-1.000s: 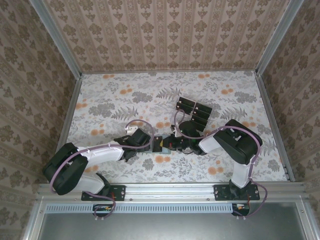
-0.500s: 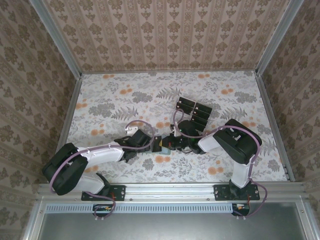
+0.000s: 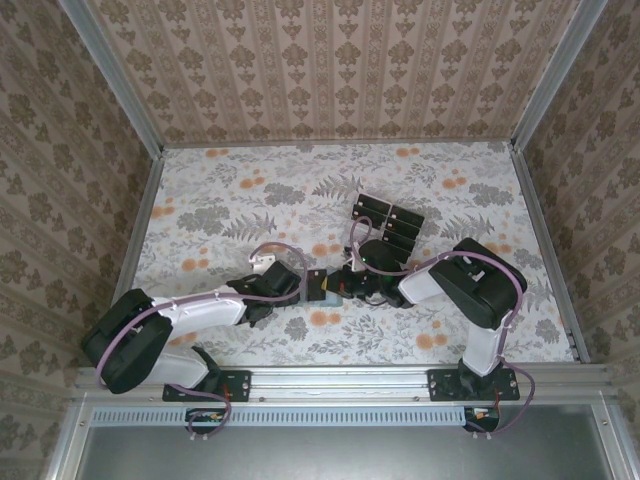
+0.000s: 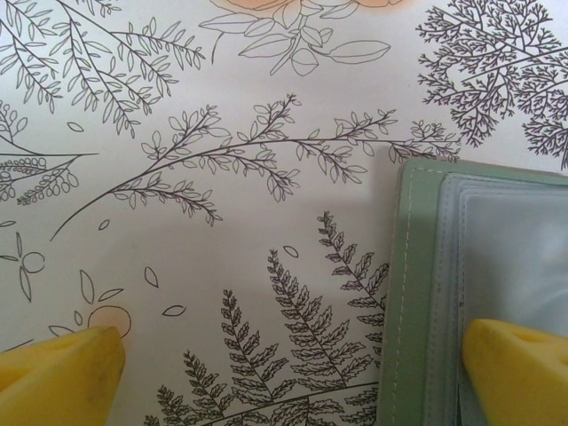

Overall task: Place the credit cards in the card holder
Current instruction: Insert the credit card into the card slot.

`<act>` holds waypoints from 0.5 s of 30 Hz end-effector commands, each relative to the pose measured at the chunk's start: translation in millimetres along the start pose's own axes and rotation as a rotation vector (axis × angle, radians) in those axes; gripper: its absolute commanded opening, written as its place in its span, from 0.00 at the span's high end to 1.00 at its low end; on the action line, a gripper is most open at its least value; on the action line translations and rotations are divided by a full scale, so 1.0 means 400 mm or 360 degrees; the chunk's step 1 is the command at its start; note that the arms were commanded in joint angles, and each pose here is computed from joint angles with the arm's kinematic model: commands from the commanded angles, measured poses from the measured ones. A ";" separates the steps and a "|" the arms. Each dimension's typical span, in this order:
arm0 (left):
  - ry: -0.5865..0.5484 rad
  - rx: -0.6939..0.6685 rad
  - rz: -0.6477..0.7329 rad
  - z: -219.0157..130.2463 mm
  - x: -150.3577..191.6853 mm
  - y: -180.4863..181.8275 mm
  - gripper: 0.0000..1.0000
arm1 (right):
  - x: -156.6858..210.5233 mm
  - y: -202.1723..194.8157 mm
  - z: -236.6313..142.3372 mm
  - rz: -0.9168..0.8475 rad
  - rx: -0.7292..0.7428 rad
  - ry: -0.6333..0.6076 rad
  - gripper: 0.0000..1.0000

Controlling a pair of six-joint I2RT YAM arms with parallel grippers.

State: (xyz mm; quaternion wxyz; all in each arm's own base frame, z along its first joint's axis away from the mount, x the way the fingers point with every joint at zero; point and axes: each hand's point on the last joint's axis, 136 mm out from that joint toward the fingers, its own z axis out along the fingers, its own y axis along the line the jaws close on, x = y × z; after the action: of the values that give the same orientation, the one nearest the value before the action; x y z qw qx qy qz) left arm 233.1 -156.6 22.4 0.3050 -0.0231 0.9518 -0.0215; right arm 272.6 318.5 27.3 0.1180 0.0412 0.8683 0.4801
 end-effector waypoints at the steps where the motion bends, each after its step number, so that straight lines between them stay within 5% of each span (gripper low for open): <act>1: 0.0118 -0.0078 0.0069 0.003 0.059 0.042 0.00 | 0.003 -0.054 -0.013 0.0051 0.0130 -0.0025 1.00; 15: 0.0120 -0.0073 0.0066 0.003 0.061 0.039 0.00 | 0.028 -0.038 0.007 0.0040 0.0072 0.0066 1.00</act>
State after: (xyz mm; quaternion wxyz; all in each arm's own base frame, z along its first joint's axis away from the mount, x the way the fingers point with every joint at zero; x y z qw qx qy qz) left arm 232.9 -156.9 22.4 0.3045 -0.0227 0.9520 -0.0223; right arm 272.7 318.2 27.6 0.1177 0.0412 0.8678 0.4809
